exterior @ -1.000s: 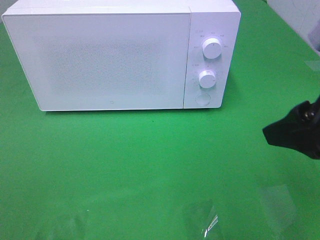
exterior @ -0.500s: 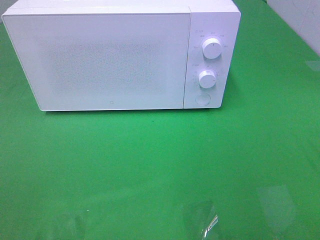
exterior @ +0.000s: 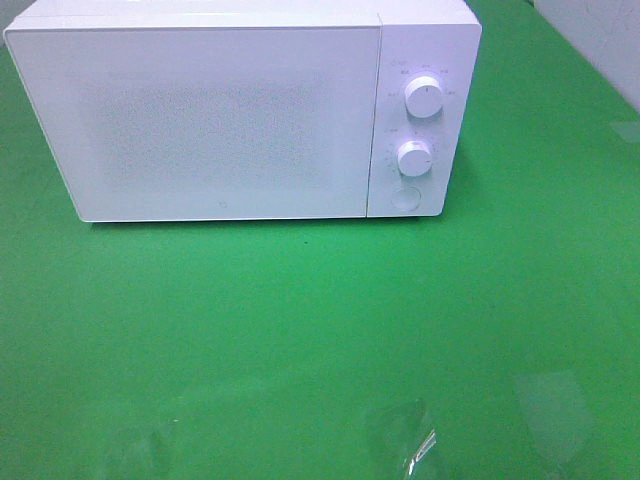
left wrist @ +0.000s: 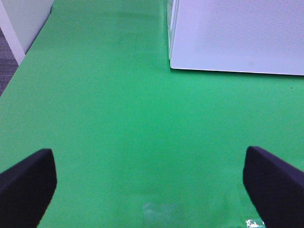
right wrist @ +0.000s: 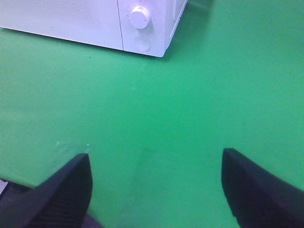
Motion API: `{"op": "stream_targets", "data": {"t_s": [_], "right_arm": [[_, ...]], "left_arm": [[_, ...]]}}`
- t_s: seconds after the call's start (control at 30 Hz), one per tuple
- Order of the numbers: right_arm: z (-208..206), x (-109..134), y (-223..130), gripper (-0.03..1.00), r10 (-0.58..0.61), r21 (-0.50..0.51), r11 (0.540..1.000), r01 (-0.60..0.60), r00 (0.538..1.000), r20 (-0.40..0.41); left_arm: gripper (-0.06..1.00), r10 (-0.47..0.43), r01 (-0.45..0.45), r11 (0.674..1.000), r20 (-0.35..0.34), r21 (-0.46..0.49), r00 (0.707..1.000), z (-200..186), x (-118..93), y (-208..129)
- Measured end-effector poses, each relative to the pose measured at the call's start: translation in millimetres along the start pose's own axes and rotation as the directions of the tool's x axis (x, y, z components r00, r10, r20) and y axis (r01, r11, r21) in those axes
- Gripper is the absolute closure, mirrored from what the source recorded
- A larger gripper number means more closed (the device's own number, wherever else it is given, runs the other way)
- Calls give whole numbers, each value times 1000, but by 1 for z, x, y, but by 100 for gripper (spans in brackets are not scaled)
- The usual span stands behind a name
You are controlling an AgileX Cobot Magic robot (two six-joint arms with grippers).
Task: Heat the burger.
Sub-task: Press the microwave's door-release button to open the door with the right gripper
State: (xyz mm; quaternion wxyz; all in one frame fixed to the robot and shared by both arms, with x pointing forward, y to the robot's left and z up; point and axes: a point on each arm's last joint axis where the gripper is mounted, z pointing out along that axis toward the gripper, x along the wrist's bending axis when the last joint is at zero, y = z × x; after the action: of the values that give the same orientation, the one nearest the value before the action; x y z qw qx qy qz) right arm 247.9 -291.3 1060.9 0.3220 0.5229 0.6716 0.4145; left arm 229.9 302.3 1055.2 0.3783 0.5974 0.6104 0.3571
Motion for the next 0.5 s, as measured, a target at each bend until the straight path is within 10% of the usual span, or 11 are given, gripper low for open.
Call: {"op": "stream_targets", "data": {"t_s": [0.5], "right_arm": [[-10,-3,-7,23,36,-83,996,-31,998,54]], "left_arm": [[-4,0,0,1000,0,0,1000,0,0,0]]}}
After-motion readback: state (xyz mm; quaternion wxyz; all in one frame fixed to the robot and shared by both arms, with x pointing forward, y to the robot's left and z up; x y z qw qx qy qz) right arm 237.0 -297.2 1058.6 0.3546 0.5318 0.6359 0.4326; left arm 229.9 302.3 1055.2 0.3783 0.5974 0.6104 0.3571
